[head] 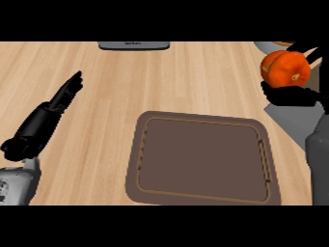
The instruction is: Pick the squash from the tray and place it in the cardboard box
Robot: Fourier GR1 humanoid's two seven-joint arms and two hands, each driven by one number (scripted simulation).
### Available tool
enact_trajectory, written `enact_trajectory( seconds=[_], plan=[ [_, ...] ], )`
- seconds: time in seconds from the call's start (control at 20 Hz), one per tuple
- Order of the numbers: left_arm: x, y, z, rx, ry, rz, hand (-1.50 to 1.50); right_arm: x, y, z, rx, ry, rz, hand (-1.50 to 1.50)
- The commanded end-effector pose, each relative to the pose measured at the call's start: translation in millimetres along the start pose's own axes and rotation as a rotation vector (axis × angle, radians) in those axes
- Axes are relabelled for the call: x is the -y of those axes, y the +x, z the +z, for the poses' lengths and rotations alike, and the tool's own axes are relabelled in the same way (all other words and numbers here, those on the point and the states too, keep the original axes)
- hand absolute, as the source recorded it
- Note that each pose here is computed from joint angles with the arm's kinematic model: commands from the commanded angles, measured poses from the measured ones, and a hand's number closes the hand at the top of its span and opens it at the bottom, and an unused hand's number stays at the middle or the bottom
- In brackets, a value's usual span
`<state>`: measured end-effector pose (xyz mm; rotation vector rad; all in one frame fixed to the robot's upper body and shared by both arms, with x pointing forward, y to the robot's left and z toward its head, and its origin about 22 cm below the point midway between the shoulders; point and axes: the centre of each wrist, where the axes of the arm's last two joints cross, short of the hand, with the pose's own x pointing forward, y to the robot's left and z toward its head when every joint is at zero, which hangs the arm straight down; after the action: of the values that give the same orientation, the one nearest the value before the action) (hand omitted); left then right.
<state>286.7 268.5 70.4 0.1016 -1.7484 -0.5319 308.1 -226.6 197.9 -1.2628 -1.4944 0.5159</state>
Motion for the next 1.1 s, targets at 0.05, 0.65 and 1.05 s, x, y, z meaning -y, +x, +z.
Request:
enact_trajectory(
  seconds=[0.05, 0.65, 1.05],
  plan=[
    [6.6, -6.1, -2.0, 0.003, -0.010, -0.005, 0.00, 27.9, -45.7, -41.6, -0.080, -0.035, 0.043, 1.50],
    [6.5, 9.0, -11.3, 0.006, -0.003, 0.009, 0.00, 26.9, -172.2, -65.1, -0.224, 0.418, 0.184, 1.50],
    [6.5, -11.5, -6.9, 0.009, 0.002, 0.009, 0.00, 26.8, -214.5, -68.1, -0.223, 0.690, 0.169, -1.50]
  ],
)
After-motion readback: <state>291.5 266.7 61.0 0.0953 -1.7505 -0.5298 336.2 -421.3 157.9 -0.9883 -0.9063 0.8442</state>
